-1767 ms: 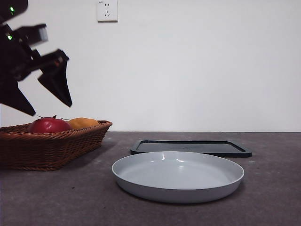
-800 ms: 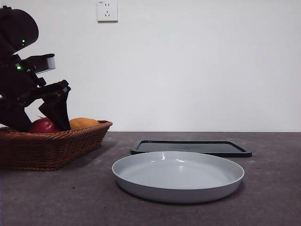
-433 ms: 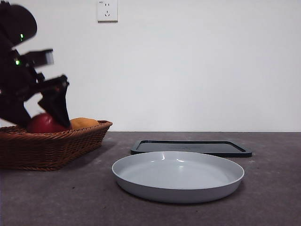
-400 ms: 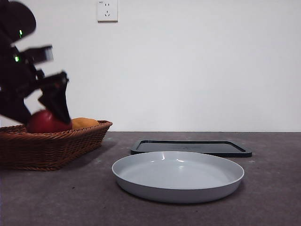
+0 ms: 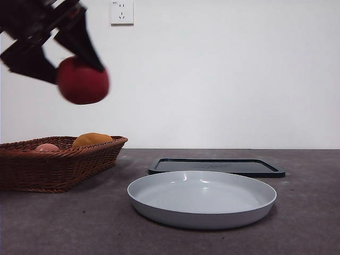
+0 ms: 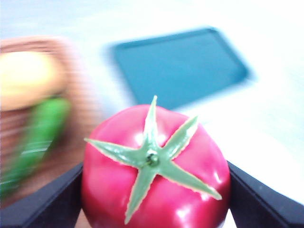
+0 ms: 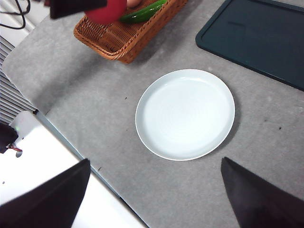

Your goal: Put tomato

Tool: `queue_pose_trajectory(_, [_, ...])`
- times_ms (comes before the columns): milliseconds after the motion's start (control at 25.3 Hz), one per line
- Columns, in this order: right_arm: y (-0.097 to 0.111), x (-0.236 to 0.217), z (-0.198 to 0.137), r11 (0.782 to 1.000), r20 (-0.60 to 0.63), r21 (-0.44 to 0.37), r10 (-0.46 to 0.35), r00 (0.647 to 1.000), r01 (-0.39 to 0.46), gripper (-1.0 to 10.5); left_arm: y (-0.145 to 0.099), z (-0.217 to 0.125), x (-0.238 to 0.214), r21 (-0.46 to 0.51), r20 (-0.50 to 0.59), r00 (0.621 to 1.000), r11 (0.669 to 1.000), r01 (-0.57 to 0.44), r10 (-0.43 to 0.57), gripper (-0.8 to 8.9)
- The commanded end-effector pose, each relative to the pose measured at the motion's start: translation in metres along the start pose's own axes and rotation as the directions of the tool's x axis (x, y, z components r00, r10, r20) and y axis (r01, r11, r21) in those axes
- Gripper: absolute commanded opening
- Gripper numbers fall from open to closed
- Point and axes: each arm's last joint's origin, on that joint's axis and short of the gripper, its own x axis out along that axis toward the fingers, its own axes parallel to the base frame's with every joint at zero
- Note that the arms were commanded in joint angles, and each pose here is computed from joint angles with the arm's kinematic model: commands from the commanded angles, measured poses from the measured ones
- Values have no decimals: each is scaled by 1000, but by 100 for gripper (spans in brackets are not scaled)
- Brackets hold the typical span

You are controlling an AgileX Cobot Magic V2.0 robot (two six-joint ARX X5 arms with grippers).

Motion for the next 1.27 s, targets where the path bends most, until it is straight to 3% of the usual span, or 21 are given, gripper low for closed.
queue_pose_trajectory(40, [2, -2, 5, 1000, 19, -25, 0, 1000, 0, 439, -21, 2, 12, 40, -26, 997, 996, 74, -73, 332])
queue_pose_trajectory(317, [2, -2, 5, 1000, 19, -25, 0, 1000, 0, 439, -69, -9, 57, 157, -81, 976, 964, 215, -204, 332])
queue_pose_trajectory(673, [2, -2, 4, 1000, 16, -23, 0, 1000, 0, 439, -110, -53, 131, 292, -200, 963, 927, 234, -181, 333])
queue_pose_trajectory(1108, [2, -2, 2, 1000, -2, -13, 0, 1000, 0, 439, -117, -72, 150, 305, -263, 952, 922, 239, -160, 345])
queue_pose_trajectory(1267, [2, -2, 2, 1000, -4, -12, 0, 1000, 0, 439, -117, -70, 147, 266, -254, 954, 936, 229, -161, 458])
